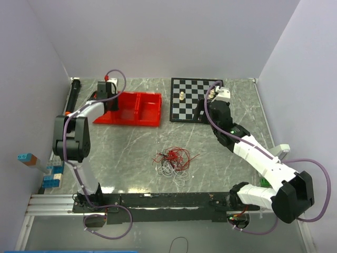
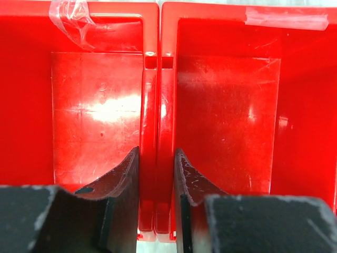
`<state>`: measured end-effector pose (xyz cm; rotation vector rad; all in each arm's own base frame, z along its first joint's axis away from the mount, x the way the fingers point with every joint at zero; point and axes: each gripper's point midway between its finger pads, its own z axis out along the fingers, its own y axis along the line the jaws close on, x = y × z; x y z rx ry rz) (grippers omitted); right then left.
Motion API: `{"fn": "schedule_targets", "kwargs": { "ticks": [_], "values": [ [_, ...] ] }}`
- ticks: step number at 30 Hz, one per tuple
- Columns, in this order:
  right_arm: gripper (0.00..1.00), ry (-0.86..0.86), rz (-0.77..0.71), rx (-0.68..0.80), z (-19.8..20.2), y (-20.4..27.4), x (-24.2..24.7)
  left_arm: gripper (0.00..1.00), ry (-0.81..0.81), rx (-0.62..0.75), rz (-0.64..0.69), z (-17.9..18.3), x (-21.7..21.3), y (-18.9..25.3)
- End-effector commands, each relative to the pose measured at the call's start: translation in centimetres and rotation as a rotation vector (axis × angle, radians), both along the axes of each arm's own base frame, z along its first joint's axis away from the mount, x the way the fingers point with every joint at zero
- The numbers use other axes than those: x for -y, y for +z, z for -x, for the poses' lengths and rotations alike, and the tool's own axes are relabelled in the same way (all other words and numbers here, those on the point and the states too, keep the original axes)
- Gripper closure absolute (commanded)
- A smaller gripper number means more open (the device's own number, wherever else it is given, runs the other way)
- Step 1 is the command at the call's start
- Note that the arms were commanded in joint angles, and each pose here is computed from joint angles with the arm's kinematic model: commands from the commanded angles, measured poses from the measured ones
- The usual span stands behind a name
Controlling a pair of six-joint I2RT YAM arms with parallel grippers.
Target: Untangle the cables
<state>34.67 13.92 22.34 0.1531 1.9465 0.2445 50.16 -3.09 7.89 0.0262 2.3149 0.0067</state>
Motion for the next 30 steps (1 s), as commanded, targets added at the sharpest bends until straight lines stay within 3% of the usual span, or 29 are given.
{"fn": "schedule_targets", "kwargs": {
  "ticks": [1,9,14,23,30],
  "values": [
    [0.13,-0.005,-0.018,-0.027,0.0,-1.2,-0.6,0.99,-0.089,-0.103,-0.084,6.0,0.0,-1.0],
    [0.13,0.136,0.007,-0.104,2.4,-5.1,-5.8,0.93,-0.169,-0.147,-0.072,13.1,2.3,-0.9],
    [0.13,0.180,0.016,-0.151,2.4,-6.7,-8.2,0.81,-0.254,-0.148,-0.040,15.9,5.4,-0.5],
    [0.13,0.266,0.046,-0.259,3.2,-9.7,-12.2,0.45,-0.262,-0.181,0.035,17.3,7.3,-0.3],
    [0.14,0.315,0.014,-0.318,5.9,-12.2,-13.2,0.34,-0.294,-0.182,0.124,17.4,8.6,2.8]
  ]
}}
